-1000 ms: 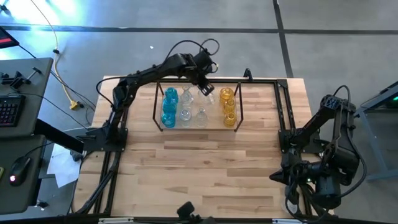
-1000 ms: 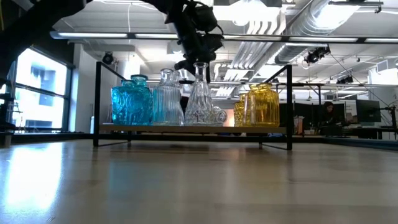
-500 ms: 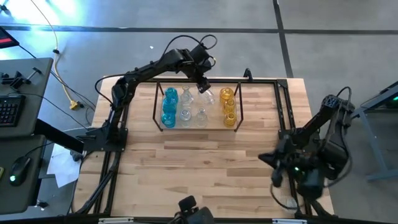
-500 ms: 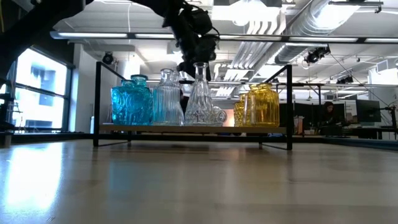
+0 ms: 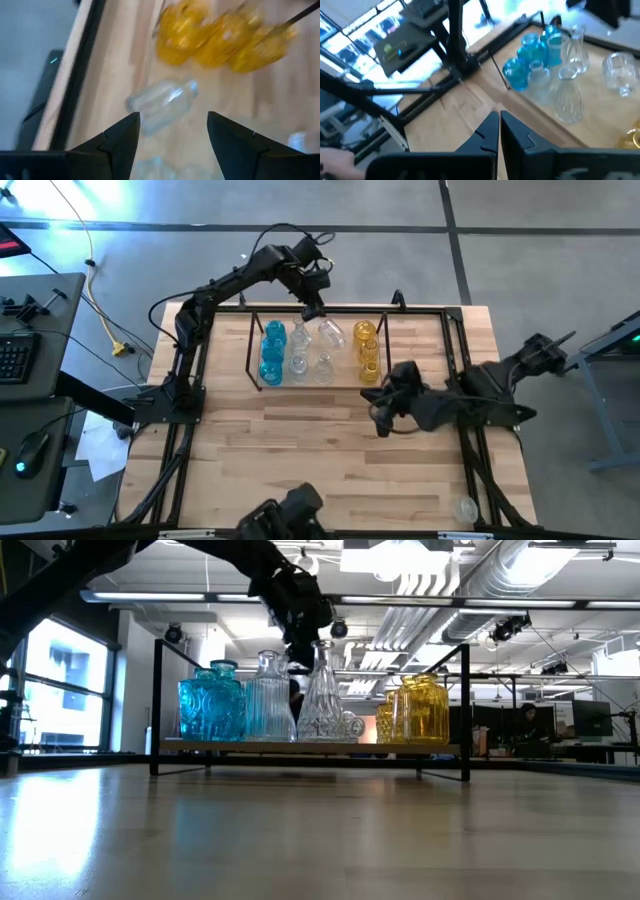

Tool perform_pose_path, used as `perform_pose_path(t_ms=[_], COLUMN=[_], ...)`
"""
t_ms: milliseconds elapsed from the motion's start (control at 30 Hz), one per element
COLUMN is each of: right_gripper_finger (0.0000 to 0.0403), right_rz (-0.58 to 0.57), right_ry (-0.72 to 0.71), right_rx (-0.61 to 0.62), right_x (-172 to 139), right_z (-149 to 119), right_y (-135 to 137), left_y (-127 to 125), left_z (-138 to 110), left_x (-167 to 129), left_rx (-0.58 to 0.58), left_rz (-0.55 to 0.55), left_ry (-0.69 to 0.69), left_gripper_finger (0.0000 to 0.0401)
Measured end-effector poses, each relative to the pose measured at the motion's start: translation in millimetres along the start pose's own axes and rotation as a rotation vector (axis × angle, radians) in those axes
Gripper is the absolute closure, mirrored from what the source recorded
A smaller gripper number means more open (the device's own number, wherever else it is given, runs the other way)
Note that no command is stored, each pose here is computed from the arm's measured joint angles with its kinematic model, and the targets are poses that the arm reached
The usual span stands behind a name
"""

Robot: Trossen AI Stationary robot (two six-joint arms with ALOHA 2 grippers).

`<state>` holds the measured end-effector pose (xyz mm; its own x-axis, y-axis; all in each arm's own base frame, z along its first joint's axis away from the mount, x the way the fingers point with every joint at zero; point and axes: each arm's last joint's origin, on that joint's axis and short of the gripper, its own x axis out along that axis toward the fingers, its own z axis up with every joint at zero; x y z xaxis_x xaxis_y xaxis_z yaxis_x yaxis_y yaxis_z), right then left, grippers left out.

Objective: Sort vases onto shelf
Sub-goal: Put the transparent vase on the shelf aligned with the other transparent vase

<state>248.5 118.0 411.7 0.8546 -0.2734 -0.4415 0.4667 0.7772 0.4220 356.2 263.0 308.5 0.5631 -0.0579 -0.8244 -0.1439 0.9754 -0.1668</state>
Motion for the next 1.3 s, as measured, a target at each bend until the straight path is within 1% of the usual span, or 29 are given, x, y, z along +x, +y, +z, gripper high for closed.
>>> perform_pose_path(t_ms=[100,200,300,433,500,567,633,667,800,867,933,1033,1167,1300], right_gripper_finger=[0.0402,0.0402,0.0402,0.0402,0.0402,0.0402,0.0402,0.0402,0.0402,0.0402,0.0402,0.0402,0.0402,0.0402], right_rz=[0.004,-0.002,0.003,-0.005,-0.037,-0.092,-0.115,-0.109,-0.015,0.025,0.054,0.086,0.133,0.161], right_ry=[0.060,0.089,0.112,0.212,0.259,0.297,0.338,0.365,0.482,0.512,0.529,0.543,0.566,0.574], right_rx=[0.003,-0.004,-0.051,-0.120,-0.159,-0.210,-0.255,-0.279,-0.357,-0.385,-0.409,-0.442,-0.462,-0.466], right_x=[12.9,21.5,25.1,23.3,17.6,14.5,14.9,16.0,26.5,30.5,33.2,32.3,29.1,22.0], right_z=[3.6,3.7,5.2,6.2,7.5,9.0,13.1,15.7,27.6,33.5,37.6,42.5,46.1,47.4], right_y=[-4.4,-6.1,-8.4,-19.7,-29.4,-40.4,-50.2,-54.4,-69.9,-77.0,-82.1,-88.9,-94.4,-96.8], left_y=[9.6,15.7,17.2,10.2,2.8,-5.9,-15.4,-20.1,-40.9,-51.0,-60.4,-71.9,-84.5,-88.0], left_z=[-1.8,-4.1,-4.7,-4.9,-1.9,0.1,2.5,5.3,15.5,20.0,23.4,28.0,33.1,30.2], left_x=[-4.9,-7.8,-8.2,-2.0,2.0,5.3,6.8,6.3,5.2,5.9,7.7,11.8,18.8,37.6], left_rx=[-0.022,-0.022,-0.017,0.005,0.020,0.041,0.093,0.132,0.327,0.434,0.530,0.619,0.655,0.666], left_rz=[-0.058,-0.054,-0.069,-0.107,-0.086,-0.055,-0.036,-0.016,0.113,0.179,0.210,0.205,0.165,0.122], left_ry=[-0.051,-0.058,-0.066,-0.041,-0.025,0.009,0.037,0.041,0.093,0.125,0.144,0.129,0.086,0.132], left_gripper_finger=[0.0180,0.0182,0.0182,0.0182,0.0181,0.0178,0.0175,0.0175,0.0174,0.0174,0.0174,0.0174,0.0174,0.0174])
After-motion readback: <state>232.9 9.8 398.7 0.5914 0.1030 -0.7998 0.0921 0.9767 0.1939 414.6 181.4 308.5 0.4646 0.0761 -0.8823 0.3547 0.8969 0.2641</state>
